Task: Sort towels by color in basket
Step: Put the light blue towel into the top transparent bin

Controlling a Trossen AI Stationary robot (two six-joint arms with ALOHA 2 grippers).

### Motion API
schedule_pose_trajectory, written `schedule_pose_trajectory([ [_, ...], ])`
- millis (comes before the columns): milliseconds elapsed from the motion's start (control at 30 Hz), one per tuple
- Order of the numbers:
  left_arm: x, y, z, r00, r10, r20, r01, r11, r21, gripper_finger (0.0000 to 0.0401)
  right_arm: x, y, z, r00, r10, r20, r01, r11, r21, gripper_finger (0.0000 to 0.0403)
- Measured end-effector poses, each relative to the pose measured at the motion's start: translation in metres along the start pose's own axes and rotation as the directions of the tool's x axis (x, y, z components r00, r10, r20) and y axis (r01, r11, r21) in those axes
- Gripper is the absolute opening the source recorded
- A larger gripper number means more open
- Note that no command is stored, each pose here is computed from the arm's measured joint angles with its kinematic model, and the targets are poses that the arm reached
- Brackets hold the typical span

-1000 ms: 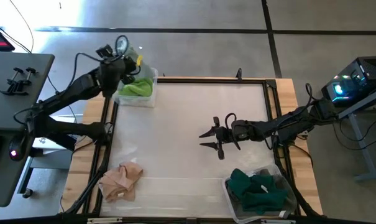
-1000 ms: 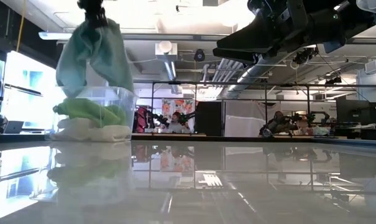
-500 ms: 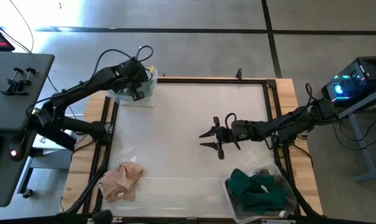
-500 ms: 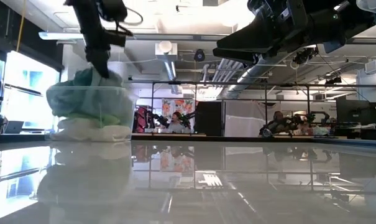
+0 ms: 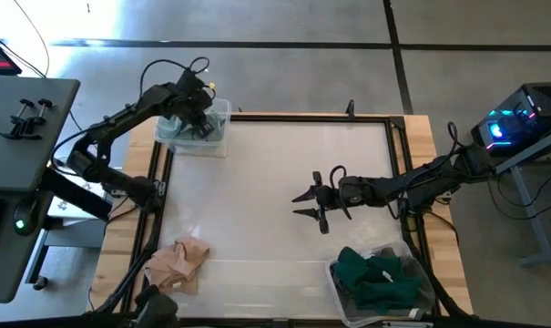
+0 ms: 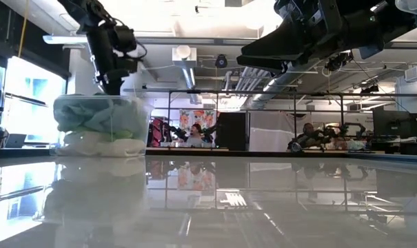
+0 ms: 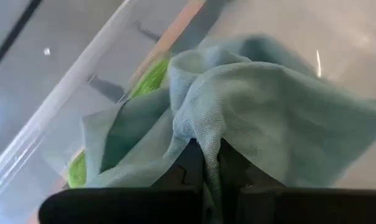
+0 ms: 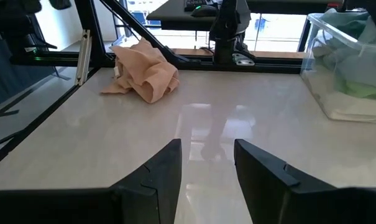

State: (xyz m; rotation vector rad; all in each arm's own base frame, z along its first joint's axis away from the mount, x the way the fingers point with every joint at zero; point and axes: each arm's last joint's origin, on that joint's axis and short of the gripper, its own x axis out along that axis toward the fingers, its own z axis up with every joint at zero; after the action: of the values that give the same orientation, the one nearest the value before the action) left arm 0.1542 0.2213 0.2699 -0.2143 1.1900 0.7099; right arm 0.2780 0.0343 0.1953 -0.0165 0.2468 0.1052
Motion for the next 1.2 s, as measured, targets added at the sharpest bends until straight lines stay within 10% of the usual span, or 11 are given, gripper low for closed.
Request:
schedule_pose_trajectory([
  [400, 0.043, 0.021, 0.001, 0.996, -0.064, -0.059, 0.055, 0.988, -0.147, 0.0120, 0.000, 0.000, 0.000, 1.000, 0.000, -0.002, 0.000, 1.000, 0.000, 0.0145],
  [667, 0.013, 0.016, 0.006, 0.995, -0.074, -0.072, 0.060, 0.982, -0.181, 0.0202, 0.000, 0.000, 0.000, 1.000, -0.002, -0.001, 0.002, 1.000, -0.006, 0.0145],
  [1000, -0.056, 0.007, -0.003, 0.997, 0.072, 0.009, -0.067, 0.962, -0.264, 0.0188, 0.000, 0.000, 0.000, 1.000, -0.002, -0.002, 0.002, 1.000, 0.000, 0.0145],
  [1200, -0.040, 0.023, -0.019, 0.982, 0.154, -0.107, -0.180, 0.936, -0.303, 0.0128, 0.000, 0.000, 0.000, 1.000, -0.002, -0.001, 0.002, 1.000, 0.000, 0.0145],
])
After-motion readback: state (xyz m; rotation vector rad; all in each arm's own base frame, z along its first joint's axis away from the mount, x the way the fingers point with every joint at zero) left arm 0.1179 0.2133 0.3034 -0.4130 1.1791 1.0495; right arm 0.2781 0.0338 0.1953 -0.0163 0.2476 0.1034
